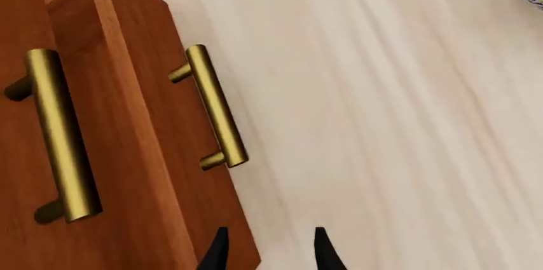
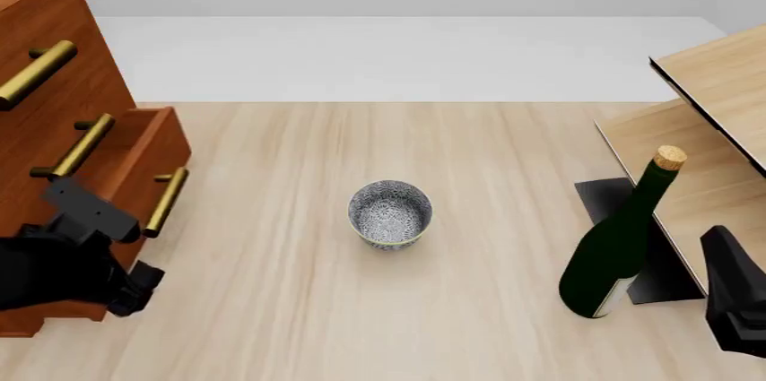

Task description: Close the bottom drawer of the cabinet and open the top drawer.

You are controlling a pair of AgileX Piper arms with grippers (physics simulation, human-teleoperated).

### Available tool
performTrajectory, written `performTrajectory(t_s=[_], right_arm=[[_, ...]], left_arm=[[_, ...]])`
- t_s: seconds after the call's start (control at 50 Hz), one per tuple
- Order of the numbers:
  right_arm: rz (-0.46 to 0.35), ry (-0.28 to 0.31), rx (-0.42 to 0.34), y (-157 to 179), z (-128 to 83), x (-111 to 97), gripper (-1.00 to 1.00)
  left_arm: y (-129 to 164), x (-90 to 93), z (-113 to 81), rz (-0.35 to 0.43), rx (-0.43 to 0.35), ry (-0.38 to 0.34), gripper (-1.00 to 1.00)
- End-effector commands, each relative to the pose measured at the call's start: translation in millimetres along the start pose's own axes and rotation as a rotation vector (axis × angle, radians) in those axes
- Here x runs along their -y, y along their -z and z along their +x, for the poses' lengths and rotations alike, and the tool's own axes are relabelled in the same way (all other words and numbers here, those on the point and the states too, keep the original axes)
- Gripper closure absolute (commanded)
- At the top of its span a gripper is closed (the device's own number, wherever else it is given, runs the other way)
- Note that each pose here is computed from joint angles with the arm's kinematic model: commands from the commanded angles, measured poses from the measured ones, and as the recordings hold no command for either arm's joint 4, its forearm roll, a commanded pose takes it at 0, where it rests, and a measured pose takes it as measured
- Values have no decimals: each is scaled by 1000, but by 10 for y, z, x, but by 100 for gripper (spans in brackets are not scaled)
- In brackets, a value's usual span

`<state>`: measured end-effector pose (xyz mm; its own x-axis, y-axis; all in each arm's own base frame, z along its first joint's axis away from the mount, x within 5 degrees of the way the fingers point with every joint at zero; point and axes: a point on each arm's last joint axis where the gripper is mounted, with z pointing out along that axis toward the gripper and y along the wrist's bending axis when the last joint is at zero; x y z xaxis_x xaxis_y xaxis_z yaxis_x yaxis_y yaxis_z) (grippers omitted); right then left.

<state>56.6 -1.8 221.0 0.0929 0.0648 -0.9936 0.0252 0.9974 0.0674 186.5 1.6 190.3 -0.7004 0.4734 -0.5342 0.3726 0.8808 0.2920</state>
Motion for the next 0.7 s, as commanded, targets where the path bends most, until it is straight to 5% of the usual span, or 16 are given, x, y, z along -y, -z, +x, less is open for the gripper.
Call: performTrajectory(t_s=[0.02,0.7], right_arm=[[0,-3,2,4,-6,0,-100],[-1,-5,0,-3,-3,-1,-100]], left_arm=[[57,-87,144,-58,-3,-37,-100],[195,-261,440,-221,-9,-70,-100]])
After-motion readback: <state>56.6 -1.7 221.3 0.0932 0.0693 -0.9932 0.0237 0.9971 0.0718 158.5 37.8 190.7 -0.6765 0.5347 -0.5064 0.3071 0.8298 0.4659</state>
